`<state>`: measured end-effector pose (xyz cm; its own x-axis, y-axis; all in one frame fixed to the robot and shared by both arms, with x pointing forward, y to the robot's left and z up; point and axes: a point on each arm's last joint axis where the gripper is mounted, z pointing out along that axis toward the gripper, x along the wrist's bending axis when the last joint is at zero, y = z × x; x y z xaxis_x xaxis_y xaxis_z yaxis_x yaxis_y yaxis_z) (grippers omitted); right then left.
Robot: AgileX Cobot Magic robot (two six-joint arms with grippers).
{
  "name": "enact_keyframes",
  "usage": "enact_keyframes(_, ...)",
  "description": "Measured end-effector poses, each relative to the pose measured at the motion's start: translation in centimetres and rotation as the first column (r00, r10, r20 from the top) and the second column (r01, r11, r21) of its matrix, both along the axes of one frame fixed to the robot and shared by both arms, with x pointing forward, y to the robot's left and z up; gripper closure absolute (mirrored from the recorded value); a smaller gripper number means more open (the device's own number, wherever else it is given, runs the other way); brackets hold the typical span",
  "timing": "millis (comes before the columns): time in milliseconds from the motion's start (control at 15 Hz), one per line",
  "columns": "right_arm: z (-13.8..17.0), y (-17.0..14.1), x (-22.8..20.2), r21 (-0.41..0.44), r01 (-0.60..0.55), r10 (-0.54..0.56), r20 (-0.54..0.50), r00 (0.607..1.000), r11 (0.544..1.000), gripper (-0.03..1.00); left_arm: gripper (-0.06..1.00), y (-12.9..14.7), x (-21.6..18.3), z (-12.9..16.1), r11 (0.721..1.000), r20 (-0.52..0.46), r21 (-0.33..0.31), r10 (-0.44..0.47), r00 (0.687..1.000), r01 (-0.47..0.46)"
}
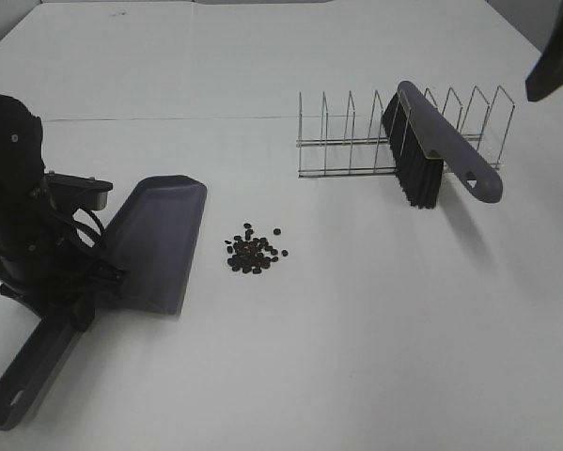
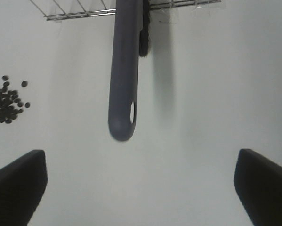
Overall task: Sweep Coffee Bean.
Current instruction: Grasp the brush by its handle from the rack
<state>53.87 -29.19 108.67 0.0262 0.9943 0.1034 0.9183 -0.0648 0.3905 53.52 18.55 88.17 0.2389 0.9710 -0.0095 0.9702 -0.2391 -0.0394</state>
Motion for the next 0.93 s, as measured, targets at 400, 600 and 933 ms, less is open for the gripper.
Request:
enact_keyframes(400,-6.4,-0.1,13.3,-0.016,-0.057,0.053,-0.206,0.977,0.998,-0.02,0.61,0.1,-0.2,0.0,1.000,-0.017,0.006,0.000,1.000,0.000)
enact_keyframes(600,-11.1,0.0,18.0,-0.008,-0.082,0.078,-0.218,0.973,0.997,-0.02,0.61,0.1,-0.2,0.0,1.000,-0.017,0.006,0.000,1.000,0.000)
enact_keyframes(933,-15.8,0.7,19.6,0.018,-0.086,0.087,-0.280,0.956,0.996,-0.01,0.61,0.1,-0.2,0.0,1.000,-0.018,0.007,0.000,1.000,0.000)
